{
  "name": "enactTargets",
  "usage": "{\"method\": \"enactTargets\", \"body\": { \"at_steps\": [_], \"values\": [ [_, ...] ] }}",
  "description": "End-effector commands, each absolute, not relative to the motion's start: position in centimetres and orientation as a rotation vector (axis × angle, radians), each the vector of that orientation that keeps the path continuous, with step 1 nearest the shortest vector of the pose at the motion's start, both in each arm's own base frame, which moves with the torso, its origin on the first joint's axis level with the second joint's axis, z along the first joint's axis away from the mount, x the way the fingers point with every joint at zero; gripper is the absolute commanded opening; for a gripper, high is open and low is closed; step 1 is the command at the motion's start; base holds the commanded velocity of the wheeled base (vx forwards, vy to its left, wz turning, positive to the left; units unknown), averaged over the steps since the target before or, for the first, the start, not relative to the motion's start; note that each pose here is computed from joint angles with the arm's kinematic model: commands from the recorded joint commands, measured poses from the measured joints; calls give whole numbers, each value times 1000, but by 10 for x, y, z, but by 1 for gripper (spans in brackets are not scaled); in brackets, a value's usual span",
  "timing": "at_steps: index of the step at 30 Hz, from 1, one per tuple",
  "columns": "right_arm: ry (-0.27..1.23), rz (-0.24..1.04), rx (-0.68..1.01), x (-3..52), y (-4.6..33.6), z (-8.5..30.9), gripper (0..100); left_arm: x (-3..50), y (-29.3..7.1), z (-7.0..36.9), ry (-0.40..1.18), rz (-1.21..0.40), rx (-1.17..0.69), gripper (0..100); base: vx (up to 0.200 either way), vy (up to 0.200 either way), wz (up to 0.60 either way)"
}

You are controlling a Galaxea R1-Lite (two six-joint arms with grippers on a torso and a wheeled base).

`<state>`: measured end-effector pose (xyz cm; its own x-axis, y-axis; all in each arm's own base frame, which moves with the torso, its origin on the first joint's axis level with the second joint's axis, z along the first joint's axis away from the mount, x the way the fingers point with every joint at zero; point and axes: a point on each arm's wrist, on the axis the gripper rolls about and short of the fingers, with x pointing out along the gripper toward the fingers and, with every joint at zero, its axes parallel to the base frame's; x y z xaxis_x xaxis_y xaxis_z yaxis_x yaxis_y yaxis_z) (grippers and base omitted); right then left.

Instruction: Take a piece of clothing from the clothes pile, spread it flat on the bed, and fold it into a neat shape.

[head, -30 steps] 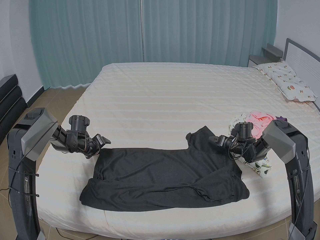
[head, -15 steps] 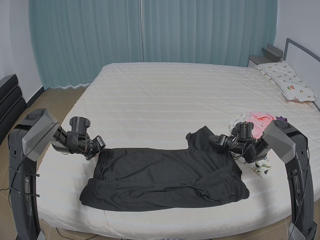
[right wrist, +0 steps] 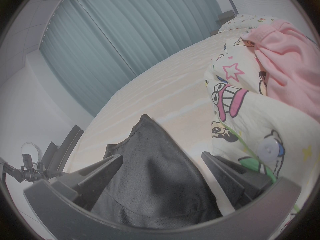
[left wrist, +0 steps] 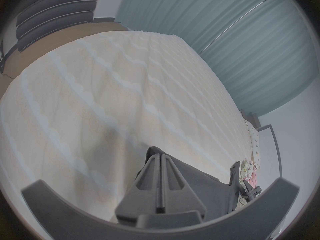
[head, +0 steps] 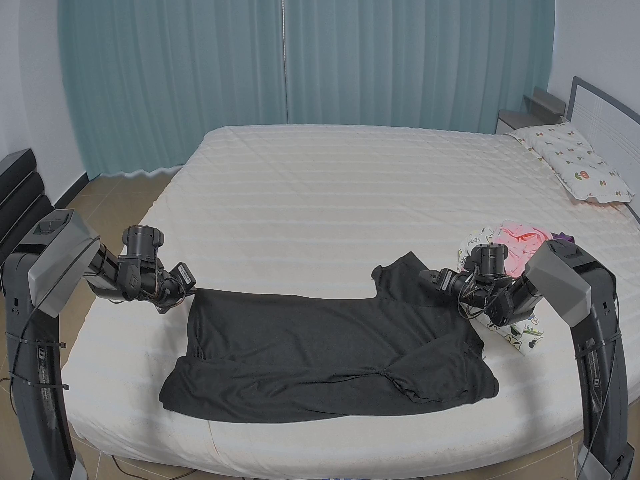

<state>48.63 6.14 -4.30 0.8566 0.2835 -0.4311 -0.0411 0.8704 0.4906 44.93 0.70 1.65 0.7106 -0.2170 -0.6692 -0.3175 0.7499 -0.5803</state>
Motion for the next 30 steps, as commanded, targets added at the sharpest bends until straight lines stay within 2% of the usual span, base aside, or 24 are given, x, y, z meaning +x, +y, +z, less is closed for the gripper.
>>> {"method": "enactTargets", "body": {
  "at_steps": [1, 21, 22, 30],
  "values": [
    [519, 177, 487, 486, 62, -44, 100, 450, 5, 12, 808, 59, -740, 100, 0, 0, 0],
    [519, 176, 494, 486, 62, -43, 100, 467, -13, -16, 834, 28, -724, 100, 0, 0, 0],
    [516, 177, 494, 486, 62, -41, 100, 467, -13, -17, 837, 30, -725, 0, 0, 0, 0],
    [529, 173, 494, 484, 62, -45, 100, 467, -10, -17, 835, 42, -727, 0, 0, 0, 0]
  ]
}}
